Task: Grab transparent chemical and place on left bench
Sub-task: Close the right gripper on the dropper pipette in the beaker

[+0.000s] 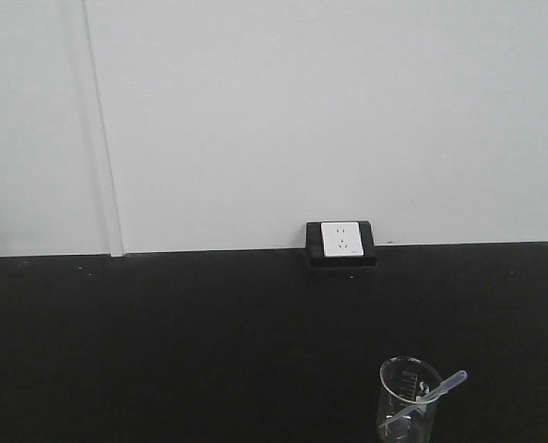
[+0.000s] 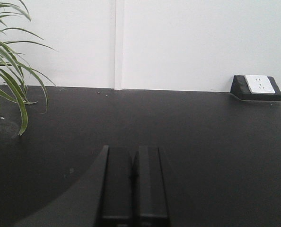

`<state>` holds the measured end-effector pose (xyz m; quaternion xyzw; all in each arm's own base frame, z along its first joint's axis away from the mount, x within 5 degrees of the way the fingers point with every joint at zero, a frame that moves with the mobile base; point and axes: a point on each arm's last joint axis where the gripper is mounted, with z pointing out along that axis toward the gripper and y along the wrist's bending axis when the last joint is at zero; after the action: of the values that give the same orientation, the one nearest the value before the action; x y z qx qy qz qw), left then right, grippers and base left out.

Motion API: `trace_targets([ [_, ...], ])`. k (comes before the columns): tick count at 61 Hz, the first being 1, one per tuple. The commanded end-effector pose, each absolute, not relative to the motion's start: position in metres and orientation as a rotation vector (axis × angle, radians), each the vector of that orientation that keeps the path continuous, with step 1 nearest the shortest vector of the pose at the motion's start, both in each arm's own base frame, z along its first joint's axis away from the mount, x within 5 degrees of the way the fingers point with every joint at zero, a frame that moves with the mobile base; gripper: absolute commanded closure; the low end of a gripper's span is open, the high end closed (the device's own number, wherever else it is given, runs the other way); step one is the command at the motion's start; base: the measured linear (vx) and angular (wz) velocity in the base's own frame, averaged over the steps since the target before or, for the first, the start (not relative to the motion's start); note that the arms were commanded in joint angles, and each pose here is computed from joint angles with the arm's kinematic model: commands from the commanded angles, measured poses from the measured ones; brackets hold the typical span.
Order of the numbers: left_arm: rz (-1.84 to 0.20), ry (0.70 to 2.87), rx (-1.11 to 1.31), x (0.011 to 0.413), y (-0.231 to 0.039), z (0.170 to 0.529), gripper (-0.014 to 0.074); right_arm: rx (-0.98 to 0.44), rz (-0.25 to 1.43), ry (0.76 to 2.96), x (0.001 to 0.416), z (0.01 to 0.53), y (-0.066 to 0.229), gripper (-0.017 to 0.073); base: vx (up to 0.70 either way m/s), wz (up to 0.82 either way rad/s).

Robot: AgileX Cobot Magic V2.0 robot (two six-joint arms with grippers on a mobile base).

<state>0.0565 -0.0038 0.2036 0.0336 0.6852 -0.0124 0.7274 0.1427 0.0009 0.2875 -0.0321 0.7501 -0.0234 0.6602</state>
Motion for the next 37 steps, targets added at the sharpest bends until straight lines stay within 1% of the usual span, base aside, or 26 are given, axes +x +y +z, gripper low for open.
trace_targets([
  [1,-0.035,1.429,0.064,0.055,-0.004,0.206,0.0597,-0.015,-0.001,1.590,0.169,0.302,0.001,0.0554,0.00,0.00],
  [9,-0.035,1.429,0.064,0.055,-0.004,0.206,0.0597,0.000,0.025,1.586,0.194,0.292,0.001,0.0538,0.00,0.00],
  [19,-0.035,1.429,0.064,0.055,-0.004,0.206,0.0597,-0.067,0.007,1.632,0.214,0.281,0.004,0.0477,0.00,0.00],
  [27,-0.035,1.429,0.064,0.055,-0.004,0.206,0.0597,-0.093,0.032,1.692,0.228,0.268,0.007,0.0368,0.00,0.00],
  [37,-0.035,1.429,0.064,0.055,-0.004,0.206,0.0597,-0.105,0.080,1.709,0.243,0.251,0.010,0.0145,0.00,0.00],
])
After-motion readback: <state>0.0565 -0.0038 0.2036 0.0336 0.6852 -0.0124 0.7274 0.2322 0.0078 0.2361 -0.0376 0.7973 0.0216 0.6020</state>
